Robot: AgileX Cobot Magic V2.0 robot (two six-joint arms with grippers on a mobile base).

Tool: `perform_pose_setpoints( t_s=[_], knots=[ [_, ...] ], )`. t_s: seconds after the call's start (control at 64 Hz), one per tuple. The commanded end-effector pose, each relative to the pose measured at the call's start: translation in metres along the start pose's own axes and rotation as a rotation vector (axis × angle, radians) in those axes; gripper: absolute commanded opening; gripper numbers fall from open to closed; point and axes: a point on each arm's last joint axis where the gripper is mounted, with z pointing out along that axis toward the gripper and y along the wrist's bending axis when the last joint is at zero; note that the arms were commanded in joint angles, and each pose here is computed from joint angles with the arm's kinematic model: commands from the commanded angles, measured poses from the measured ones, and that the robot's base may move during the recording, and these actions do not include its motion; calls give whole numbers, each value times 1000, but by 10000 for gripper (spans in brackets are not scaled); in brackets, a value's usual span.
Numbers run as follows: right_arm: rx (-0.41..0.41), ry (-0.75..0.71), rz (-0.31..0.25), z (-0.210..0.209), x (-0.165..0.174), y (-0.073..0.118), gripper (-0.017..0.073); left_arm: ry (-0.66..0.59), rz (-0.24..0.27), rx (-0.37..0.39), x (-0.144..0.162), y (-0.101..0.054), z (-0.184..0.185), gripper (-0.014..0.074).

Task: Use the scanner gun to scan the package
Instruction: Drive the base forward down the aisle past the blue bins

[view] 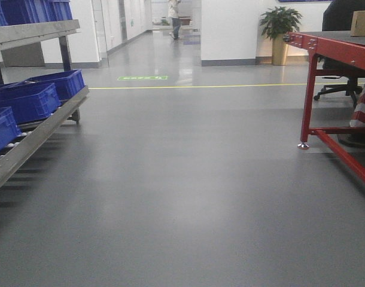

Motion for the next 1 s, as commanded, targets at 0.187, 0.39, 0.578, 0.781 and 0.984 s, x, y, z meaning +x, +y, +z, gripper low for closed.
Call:
perform_pose_setpoints(
  t_s=[0.187,0.39,0.578,0.781,0.984],
  knots=[
    [5,-20,-12,0,-2,0,-168,-20,-1,-29,-2,2,0,-111],
    [5,-20,-12,0,-2,0,-168,-20,-1,-29,-2,2,0,-111],
    [5,-20,-12,0,-2,0,-168,-20,-1,-29,-2,2,0,-111],
    [5,-20,-12,0,-2,0,-168,-20,-1,-29,-2,2,0,-111],
    [5,-20,-12,0,-2,0,-168,-20,-1,-29,-2,2,0,-111]
  ],
)
